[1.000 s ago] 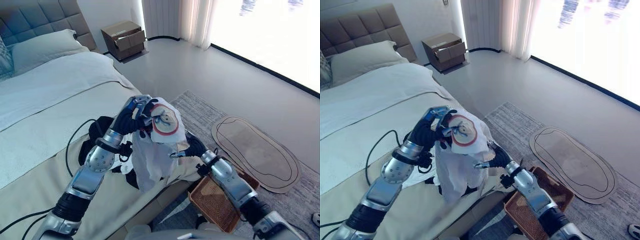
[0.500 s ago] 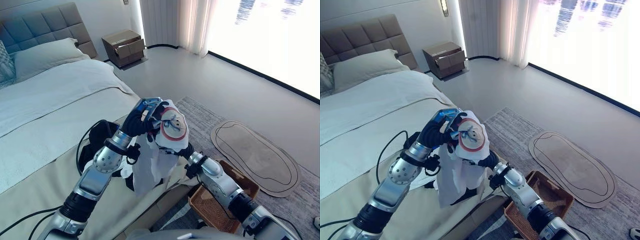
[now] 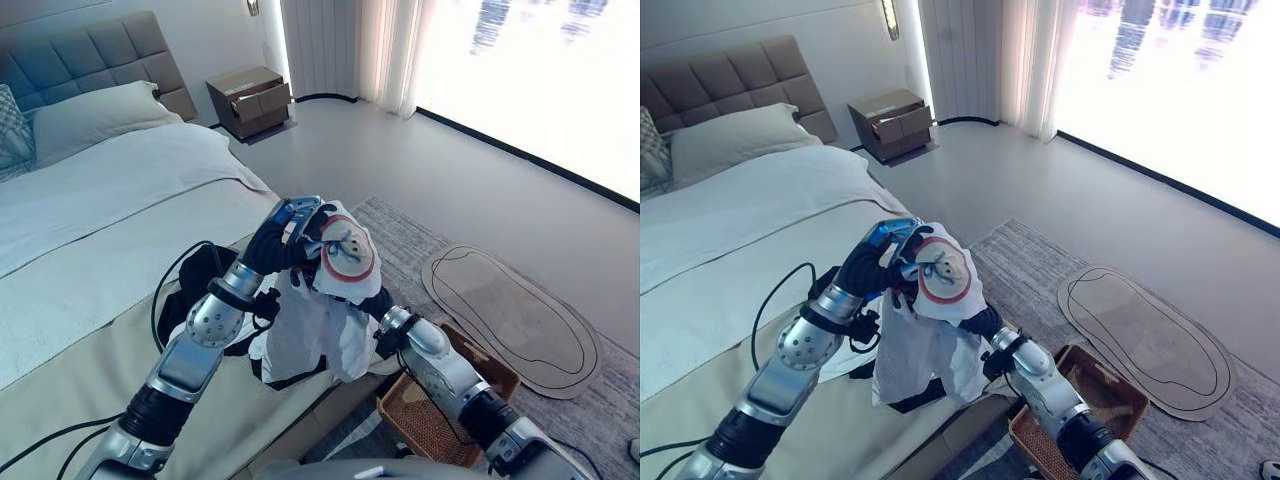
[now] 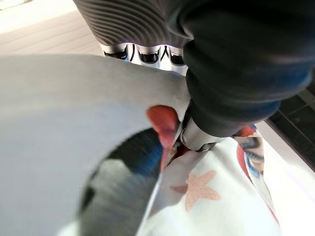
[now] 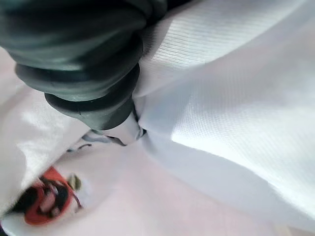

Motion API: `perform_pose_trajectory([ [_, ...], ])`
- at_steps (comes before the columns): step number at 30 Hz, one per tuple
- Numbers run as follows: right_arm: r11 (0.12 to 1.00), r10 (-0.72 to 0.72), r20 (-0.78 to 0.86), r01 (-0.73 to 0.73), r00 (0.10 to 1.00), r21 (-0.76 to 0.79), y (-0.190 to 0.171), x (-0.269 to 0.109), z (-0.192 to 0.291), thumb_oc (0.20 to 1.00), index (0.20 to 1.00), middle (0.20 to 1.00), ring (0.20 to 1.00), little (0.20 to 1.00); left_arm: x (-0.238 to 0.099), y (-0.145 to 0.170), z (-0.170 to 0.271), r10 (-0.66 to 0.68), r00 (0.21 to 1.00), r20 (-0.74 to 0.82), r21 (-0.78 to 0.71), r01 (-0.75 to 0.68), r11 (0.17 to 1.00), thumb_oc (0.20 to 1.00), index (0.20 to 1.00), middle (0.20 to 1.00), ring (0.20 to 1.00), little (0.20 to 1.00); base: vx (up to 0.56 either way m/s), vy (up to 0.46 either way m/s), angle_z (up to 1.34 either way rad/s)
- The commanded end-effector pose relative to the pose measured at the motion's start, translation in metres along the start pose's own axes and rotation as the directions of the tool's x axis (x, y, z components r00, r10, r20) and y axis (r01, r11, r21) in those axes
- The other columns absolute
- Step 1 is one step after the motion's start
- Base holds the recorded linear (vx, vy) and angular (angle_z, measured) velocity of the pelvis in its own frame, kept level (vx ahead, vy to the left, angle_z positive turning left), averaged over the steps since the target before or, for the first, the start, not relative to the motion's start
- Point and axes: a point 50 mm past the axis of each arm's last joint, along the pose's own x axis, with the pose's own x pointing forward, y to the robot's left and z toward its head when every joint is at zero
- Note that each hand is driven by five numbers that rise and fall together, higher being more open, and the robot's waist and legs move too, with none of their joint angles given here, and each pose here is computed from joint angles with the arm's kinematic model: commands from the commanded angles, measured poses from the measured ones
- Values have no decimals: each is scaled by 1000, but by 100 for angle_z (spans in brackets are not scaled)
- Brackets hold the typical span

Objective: Pick up clothes into the bucket

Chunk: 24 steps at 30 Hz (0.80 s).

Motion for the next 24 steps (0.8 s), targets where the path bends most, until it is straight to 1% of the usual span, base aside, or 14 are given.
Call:
perform_pose_trajectory([
  [1, 997, -48, 140, 39, 989, 72, 3, 7, 18, 200, 200, 200, 200, 200, 6, 19, 18, 101, 987, 121, 17, -104, 994, 1000, 1000, 1000, 1000, 1000, 0, 0, 0],
  [4, 989, -125, 157, 111, 980, 99, -6, -1, 18, 200, 200, 200, 200, 200, -3, 23, 10, 191, 978, 85, -84, -184, 979, 1000, 1000, 1000, 1000, 1000, 0, 0, 0],
  [7, 977, -194, 219, 168, 956, 128, -13, -14, 29, 200, 200, 200, 200, 200, -17, 27, -5, 314, 949, -5, -223, -307, 925, 1000, 1000, 1000, 1000, 1000, 0, 0, 0],
  [8, 953, -283, 326, 226, 902, 202, -33, -32, 50, 200, 200, 200, 200, 200, -33, 34, -9, 365, 930, -52, -246, -366, 898, 1000, 1000, 1000, 1000, 1000, 0, 0, 0],
  [10, 950, -308, 308, 275, 900, 146, -42, -47, 47, 200, 200, 200, 200, 200, -40, 35, -12, 375, 925, -69, -246, -380, 892, 1000, 1000, 1000, 1000, 1000, 0, 0, 0],
  [12, 910, -414, 368, 373, 833, 181, -56, -59, 55, 200, 200, 200, 200, 200, -53, 32, -22, 384, 913, -139, -255, -408, 876, 1000, 1000, 1000, 1000, 1000, 0, 0, 0],
  [13, 910, -415, 368, 373, 832, 181, -56, -60, 55, 200, 200, 200, 200, 200, -53, 32, -22, 384, 913, -140, -256, -408, 877, 1000, 1000, 1000, 1000, 1000, -1, -1, 3],
  [14, 885, -465, 411, 421, 784, 199, -64, -69, 62, 200, 200, 200, 200, 200, -65, 31, -28, 384, 904, -188, -234, -421, 876, 1000, 1000, 1000, 1000, 1000, 0, 0, 0],
  [15, 885, -466, 410, 422, 784, 199, -63, -69, 62, 200, 200, 200, 200, 200, -65, 31, -28, 383, 904, -189, -235, -420, 876, 1000, 1000, 1000, 1000, 1000, 0, 0, 0],
  [16, 860, -507, 445, 466, 738, 205, -71, -77, 70, 200, 200, 200, 200, 200, -75, 32, -32, 379, 896, -232, -216, -427, 878, 1000, 1000, 1000, 1000, 1000, 0, 0, 0],
  [19, 840, -536, 476, 499, 698, 213, -75, -83, 76, 200, 200, 200, 200, 200, -81, 32, -35, 382, 889, -254, -203, -435, 877, 1000, 1000, 1000, 1000, 1000, 0, 0, 0],
  [20, 805, -580, 503, 544, 641, 237, -83, -93, 82, 200, 200, 200, 200, 200, -86, 32, -37, 386, 881, -273, -193, -444, 875, 1000, 1000, 1000, 1000, 1000, 0, 0, 0],
  [22, 790, -598, 513, 561, 615, 248, -85, -98, 84, 200, 200, 200, 200, 200, -88, 32, -37, 391, 877, -277, -198, -451, 870, 1000, 1000, 1000, 1000, 1000, 0, 0, 0],
  [24, 738, -652, 530, 613, 542, 282, -94, -112, 87, 200, 200, 200, 200, 200, -92, 33, -37, 405, 868, -289, -187, -465, 865, 1000, 1000, 1000, 1000, 1000, 0, 0, 0],
])
